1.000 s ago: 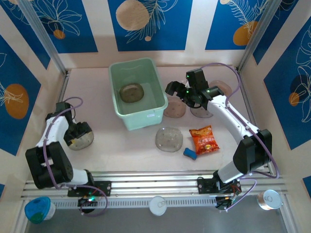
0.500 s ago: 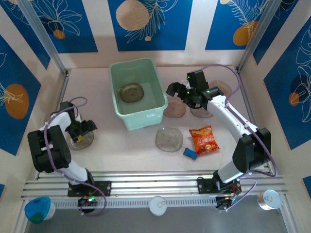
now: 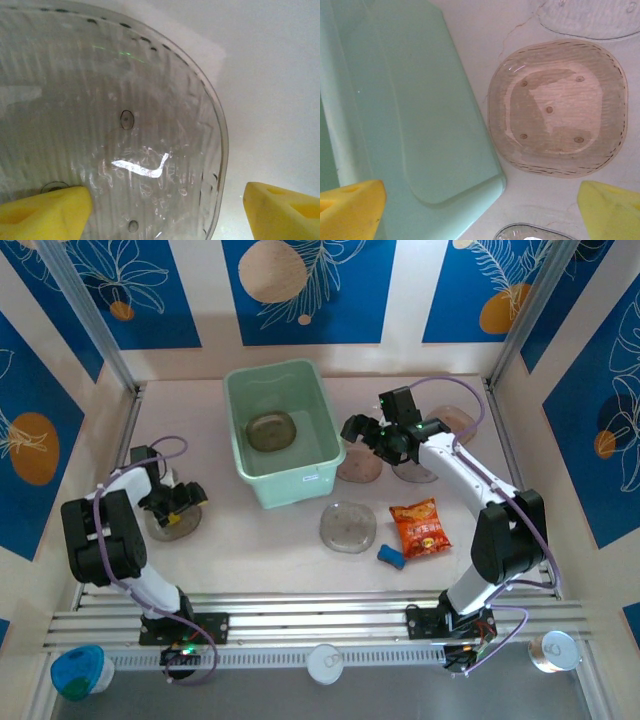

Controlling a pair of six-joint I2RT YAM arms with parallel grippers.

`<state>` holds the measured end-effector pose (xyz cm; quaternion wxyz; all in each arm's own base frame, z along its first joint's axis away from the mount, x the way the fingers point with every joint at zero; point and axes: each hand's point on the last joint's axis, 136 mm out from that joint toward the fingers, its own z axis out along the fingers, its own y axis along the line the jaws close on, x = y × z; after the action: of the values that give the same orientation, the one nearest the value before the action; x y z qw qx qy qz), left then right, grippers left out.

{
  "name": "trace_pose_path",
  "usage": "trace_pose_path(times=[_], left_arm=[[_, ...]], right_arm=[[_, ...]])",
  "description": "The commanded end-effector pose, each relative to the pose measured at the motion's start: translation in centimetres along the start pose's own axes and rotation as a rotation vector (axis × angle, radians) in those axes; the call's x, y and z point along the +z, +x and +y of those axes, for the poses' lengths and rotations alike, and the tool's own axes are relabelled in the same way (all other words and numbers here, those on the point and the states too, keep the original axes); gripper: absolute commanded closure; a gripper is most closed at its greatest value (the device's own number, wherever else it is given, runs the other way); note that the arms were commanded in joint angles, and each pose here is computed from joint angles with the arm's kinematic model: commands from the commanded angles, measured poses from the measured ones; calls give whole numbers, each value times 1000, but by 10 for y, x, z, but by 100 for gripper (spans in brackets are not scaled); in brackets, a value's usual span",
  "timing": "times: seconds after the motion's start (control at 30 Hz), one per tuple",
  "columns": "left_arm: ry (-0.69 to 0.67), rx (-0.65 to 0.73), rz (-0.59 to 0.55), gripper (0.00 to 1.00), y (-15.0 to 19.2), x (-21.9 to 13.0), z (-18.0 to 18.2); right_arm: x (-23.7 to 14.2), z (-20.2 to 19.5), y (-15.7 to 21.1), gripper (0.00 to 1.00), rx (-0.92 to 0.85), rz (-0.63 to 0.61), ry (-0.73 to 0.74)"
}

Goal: Place the plates into the plastic bin on the countertop

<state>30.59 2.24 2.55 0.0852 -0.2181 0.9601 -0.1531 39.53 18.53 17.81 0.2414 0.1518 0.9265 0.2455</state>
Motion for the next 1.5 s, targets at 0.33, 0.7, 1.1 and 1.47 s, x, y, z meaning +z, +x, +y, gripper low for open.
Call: trace_pose_path(times=[0.33,0.7,1.1,1.47], left_arm=[[113,102,79,17,13,35,-62],[30,150,-127,17,-24,-37,-74],[-112,100,-132,24,-42,-57,-1],[-155,113,-31,32,-40,-13,27]], right_arm=[[-6,1,-3,1,10,-18,4],[-20,6,-5,1,5,-37,-20],[-47,16,-3,16,-18,-80,-70],[-56,14,4,27,-9,-111,-65]])
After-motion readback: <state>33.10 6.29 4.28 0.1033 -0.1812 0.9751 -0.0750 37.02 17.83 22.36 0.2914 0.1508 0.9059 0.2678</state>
